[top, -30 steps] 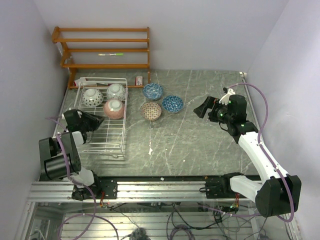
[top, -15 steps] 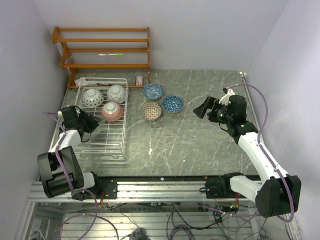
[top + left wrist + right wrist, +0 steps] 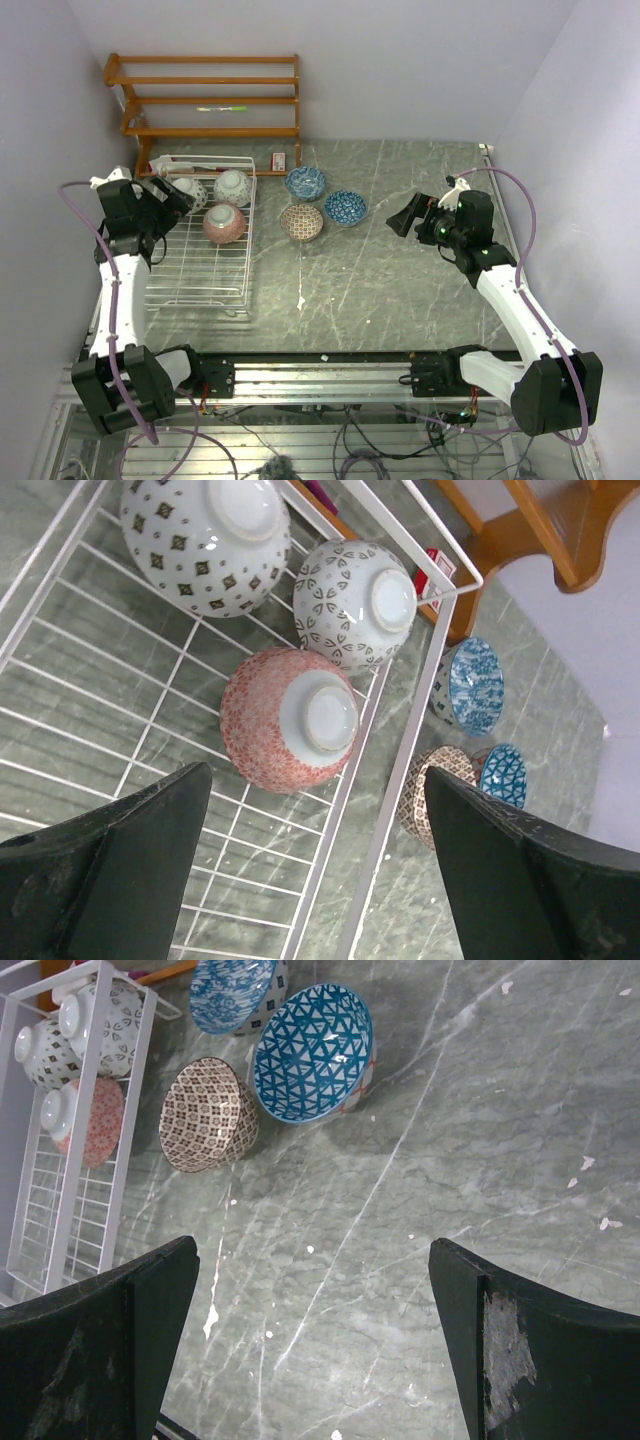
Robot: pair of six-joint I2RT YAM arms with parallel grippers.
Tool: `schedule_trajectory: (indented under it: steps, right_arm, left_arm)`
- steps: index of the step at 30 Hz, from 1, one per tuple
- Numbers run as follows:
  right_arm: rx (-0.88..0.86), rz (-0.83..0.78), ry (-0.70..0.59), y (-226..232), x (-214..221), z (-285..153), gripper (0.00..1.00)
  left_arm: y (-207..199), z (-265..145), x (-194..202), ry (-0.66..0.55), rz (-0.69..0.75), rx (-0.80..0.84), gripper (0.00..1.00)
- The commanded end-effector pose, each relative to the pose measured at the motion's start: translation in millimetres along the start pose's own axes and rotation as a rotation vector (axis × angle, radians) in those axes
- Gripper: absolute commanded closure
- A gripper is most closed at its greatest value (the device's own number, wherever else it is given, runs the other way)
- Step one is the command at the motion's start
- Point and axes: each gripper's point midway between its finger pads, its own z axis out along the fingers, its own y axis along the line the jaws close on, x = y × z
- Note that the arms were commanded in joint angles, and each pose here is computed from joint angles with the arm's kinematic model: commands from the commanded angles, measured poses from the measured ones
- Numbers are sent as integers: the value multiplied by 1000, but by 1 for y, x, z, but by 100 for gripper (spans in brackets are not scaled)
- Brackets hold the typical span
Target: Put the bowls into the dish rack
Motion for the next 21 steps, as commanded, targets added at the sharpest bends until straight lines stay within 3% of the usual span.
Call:
schedule_trajectory:
  steps: [1,10,17,19,21]
  right_arm:
    - [1,3,-12,0,-4,-1,0]
    - [3,7,7,-3,-1,6,0]
    - [6,6,21,-7,5,10,0]
    - [-3,6,25,-7,7,11,0]
    - [-10,8,28,-7,9,13,0]
  left_arm:
    - [-4,2,4,52,164,-66,1]
    - [-40,25,17,49,447,-202,0]
    - [-45,50,30,70,505,-258,4]
    - [-41,54,32,75,517,-287,7]
    - [-38,57,33,71,523,-309,19]
